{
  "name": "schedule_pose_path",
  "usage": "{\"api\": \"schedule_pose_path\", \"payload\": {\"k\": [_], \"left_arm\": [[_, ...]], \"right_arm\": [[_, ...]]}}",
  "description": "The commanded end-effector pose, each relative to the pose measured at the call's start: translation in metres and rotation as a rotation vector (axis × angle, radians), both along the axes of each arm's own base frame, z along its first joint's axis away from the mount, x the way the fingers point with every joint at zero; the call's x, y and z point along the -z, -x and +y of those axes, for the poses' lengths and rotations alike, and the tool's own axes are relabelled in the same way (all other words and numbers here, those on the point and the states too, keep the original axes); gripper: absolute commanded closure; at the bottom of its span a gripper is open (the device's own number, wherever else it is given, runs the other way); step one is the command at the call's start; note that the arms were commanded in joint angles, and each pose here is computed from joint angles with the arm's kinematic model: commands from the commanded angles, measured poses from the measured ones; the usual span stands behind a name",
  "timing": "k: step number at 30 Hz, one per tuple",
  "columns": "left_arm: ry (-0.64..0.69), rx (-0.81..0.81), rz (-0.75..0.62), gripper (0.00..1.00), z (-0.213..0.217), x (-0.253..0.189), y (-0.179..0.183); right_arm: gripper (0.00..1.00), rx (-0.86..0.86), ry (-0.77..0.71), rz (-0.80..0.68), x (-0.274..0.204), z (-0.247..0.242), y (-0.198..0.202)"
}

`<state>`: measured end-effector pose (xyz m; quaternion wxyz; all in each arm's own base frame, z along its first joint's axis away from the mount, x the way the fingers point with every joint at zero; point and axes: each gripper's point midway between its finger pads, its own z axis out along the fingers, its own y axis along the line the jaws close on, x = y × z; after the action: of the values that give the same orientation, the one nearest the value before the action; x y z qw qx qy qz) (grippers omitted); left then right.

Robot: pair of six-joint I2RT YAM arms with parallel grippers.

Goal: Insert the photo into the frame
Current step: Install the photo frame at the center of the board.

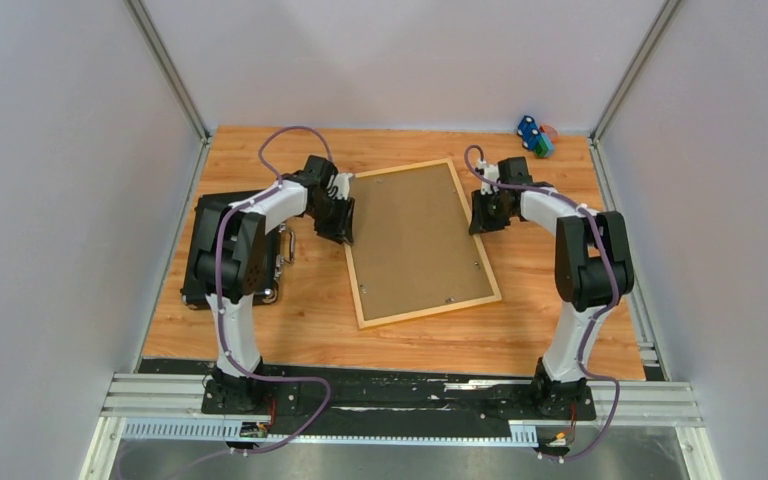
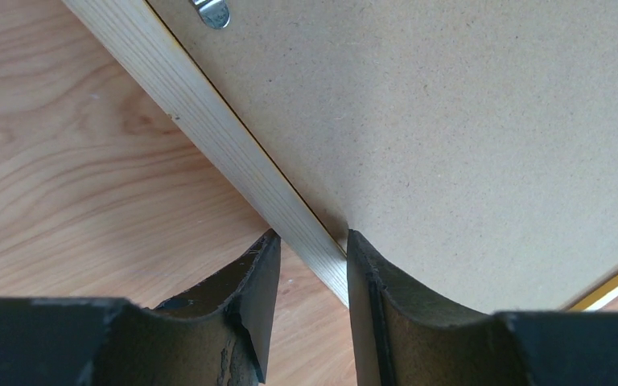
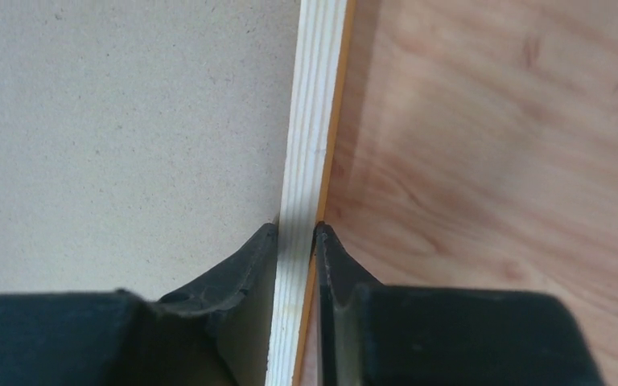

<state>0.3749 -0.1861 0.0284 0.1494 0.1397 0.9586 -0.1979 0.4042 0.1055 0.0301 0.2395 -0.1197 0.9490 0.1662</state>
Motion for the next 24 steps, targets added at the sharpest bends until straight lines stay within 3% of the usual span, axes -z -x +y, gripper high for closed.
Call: {"api": "schedule_pose_path", "payload": {"k": [1, 4, 7, 14, 24], "left_arm": [[0.006, -0.066, -0.065, 0.56, 0.014, -0.017, -0.024], [0.003, -0.077, -0.075, 0.56, 0.016, -0.018, -0.028], [0.007, -0.081, -0.075, 0.56, 0.015, -0.019, -0.028], [0.011, -0.088, -0.073, 0.56, 0.015, -0.018, -0.028], [0.008, -0.088, -0.069, 0.56, 0.015, -0.016, -0.027]], "right_arm": [[0.73, 0.001, -0.012, -0.112, -0.023, 0.004, -0.044], [0.49, -0.004, -0.026, -0.124, -0.031, 0.006, -0.048], [0.38, -0.017, -0.028, -0.136, -0.039, 0.006, -0.039], [0.32, -0.091, -0.036, -0.143, -0.054, 0.004, 0.014], [0.35, -0.169, -0.062, -0.097, -0.046, 0.007, 0.071]]}}
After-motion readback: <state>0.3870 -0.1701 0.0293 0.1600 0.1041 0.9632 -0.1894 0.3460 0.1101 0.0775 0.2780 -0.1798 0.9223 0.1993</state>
